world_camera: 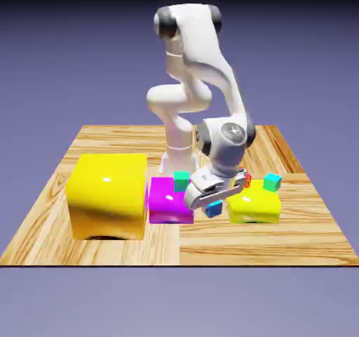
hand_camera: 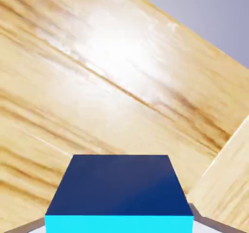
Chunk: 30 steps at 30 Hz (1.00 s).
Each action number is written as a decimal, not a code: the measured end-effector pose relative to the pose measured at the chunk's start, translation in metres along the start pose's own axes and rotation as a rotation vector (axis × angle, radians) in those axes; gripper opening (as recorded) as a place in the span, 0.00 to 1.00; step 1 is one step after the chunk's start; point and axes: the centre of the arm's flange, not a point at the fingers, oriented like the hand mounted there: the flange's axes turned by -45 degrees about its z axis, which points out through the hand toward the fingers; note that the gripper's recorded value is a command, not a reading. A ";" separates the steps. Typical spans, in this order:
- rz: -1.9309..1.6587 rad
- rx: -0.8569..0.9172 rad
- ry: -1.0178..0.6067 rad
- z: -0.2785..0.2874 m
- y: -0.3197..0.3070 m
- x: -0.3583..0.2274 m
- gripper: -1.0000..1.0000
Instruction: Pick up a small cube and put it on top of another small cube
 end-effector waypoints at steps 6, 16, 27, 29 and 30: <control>0.013 -0.003 -0.003 -0.027 0.004 -0.060 0.00; 0.023 0.035 0.010 -0.043 -0.003 -0.157 0.00; 0.022 0.042 0.013 0.027 -0.009 -0.165 1.00; 0.022 0.040 0.013 0.003 -0.007 -0.165 1.00; 0.022 0.040 0.013 -0.010 -0.006 -0.166 1.00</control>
